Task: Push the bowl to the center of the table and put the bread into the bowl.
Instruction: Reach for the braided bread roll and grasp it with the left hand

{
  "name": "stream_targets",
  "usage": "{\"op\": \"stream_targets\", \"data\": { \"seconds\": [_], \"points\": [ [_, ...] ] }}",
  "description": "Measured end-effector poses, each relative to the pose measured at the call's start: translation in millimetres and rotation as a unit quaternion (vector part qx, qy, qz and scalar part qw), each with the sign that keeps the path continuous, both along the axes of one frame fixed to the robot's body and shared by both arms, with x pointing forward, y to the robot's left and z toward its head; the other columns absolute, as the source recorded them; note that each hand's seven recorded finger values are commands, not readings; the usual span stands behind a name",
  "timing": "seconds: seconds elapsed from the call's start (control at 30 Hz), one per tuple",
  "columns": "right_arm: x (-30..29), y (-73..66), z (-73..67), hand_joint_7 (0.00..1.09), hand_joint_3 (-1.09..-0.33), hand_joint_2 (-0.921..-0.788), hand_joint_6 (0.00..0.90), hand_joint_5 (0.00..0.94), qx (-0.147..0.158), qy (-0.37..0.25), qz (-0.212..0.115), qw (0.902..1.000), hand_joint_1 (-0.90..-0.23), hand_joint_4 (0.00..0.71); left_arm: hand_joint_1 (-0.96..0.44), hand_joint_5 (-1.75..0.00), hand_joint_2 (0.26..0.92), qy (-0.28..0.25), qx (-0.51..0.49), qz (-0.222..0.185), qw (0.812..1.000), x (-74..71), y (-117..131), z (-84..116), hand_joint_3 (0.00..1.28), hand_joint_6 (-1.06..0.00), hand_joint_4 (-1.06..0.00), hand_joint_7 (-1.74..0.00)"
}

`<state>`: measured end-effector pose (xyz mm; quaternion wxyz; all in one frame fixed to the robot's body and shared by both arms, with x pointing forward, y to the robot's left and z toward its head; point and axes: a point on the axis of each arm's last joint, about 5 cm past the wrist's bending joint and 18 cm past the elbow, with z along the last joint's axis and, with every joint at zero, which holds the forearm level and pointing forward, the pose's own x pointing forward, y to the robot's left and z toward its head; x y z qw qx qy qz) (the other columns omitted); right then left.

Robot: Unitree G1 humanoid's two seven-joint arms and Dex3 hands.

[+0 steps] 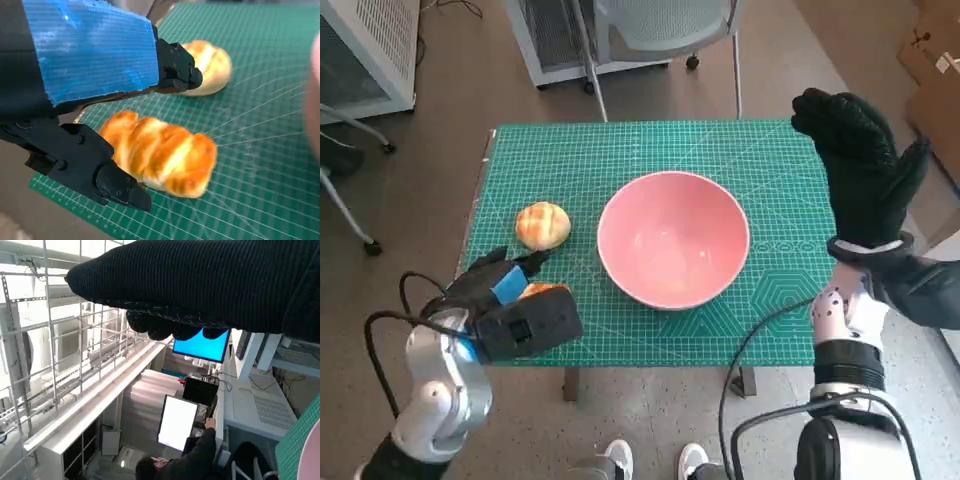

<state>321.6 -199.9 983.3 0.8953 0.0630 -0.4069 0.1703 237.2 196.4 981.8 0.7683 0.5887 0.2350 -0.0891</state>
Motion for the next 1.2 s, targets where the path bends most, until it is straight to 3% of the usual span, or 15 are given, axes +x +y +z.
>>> {"op": "stream_targets", "data": {
  "seconds": [0.27,0.43,0.5,0.57,0.6,0.63,0.67,0.77,0.8,0.83,0.93,0.97,1.03,1.13,1.2],
  "points": [
    [-0.5,-0.3,-0.6,0.01,-0.749,-0.921,0.358,0.003,0.008,0.001,0.002,1.0000,-0.633,0.256,-0.18,-0.01,0.692,0.052,0.020,0.022,0.998,19.6,7,-21,0.00,-0.31,-0.09,-0.01],
    [-1.0,0.2,-1.0,0.01,-0.750,-0.921,0.357,0.002,0.013,0.000,0.003,0.9999,-0.634,0.255,-0.16,-0.02,0.700,0.052,0.030,0.027,0.998,32.9,7,-27,0.00,-0.33,-0.13,-0.01],
    [-1.1,0.9,-1.1,0.01,-0.750,-0.921,0.356,0.002,0.014,-0.001,0.004,0.9999,-0.634,0.254,-0.15,-0.03,0.705,0.049,0.035,0.027,0.998,37.8,8,-29,0.01,-0.33,-0.16,-0.01],
    [-1.2,1.4,-1.1,0.01,-0.749,-0.921,0.356,0.002,0.014,-0.002,0.005,0.9999,-0.636,0.255,-0.13,-0.06,0.725,0.045,0.041,0.025,0.998,42.9,7,-30,0.01,-0.35,-0.27,-0.01],
    [-1.4,1.6,-1.2,0.01,-0.749,-0.921,0.356,0.002,0.014,-0.002,0.006,0.9999,-0.636,0.255,-0.09,-0.23,0.742,0.043,0.044,0.025,0.998,45.2,7,-31,0.01,-0.36,-0.29,-0.01],
    [-1.6,1.6,-1.4,0.01,-0.749,-0.921,0.356,0.002,0.014,-0.002,0.006,0.9999,-0.636,0.255,-0.06,-0.53,0.760,0.042,0.046,0.025,0.998,46.9,7,-32,0.01,-0.37,-0.27,-0.01],
    [-1.9,1.5,-1.7,0.01,-0.749,-0.921,0.355,0.002,0.014,-0.002,0.005,0.9999,-0.637,0.255,-0.01,-0.97,0.780,0.040,0.048,0.023,0.998,48.7,7,-34,0.02,-0.39,-0.23,-0.01],
    [-2.4,1.4,-2.3,0.01,-0.749,-0.921,0.356,0.002,0.015,-0.002,0.006,0.9999,-0.637,0.257,0.09,-1.49,0.816,0.023,0.058,0.015,0.998,53.1,6,-37,0.03,-0.45,-0.29,-0.02],
    [-2.6,1.3,-2.3,0.01,-0.749,-0.921,0.356,0.002,0.015,-0.002,0.006,0.9999,-0.636,0.257,0.10,-1.58,0.824,0.018,0.062,0.013,0.998,53.9,6,-38,0.04,-0.48,-0.37,-0.03],
    [-2.7,1.2,-2.3,0.01,-0.749,-0.921,0.356,0.002,0.015,-0.001,0.006,0.9999,-0.636,0.257,0.10,-1.58,0.824,0.014,0.066,0.010,0.998,54.6,6,-39,0.04,-0.48,-0.37,-0.03],
    [-3.4,0.6,-2.7,0.01,-0.751,-0.921,0.358,0.001,0.015,-0.001,0.007,0.9999,-0.625,0.255,0.39,-1.34,0.624,0.005,0.080,0.004,0.997,55.5,7,-42,0.60,-0.65,-0.68,-0.09],
    [-4.4,-0.2,-4.2,0.01,-0.751,-0.921,0.358,0.001,0.016,0.002,0.007,0.9998,-0.622,0.255,0.39,-1.35,0.634,0.000,0.093,-0.008,0.996,55.8,5,-44,0.59,-0.67,-0.68,-0.13],
    [-4.7,-0.3,-4.0,0.01,-0.750,-0.921,0.359,0.001,0.016,0.001,0.007,0.9998,-0.615,0.256,0.39,-1.34,0.684,0.000,0.096,-0.013,0.995,54.9,5,-44,0.52,-0.63,-0.66,-0.40],
    [-5.3,-0.9,-3.1,0.01,-0.749,-0.921,0.359,0.001,0.017,-0.001,0.007,0.9998,-0.610,0.257,0.13,-1.31,0.745,0.000,0.092,-0.023,0.995,50.9,4,-41,0.44,-0.60,-0.61,-0.99],
    [-5.6,-1.4,-2.8,0.01,-0.749,-0.921,0.358,0.001,0.017,-0.002,0.007,0.9998,-0.609,0.257,0.07,-1.33,0.756,0.000,0.086,-0.026,0.996,46.2,5,-38,0.42,-0.60,-0.61,-1.08]
  ]
}}
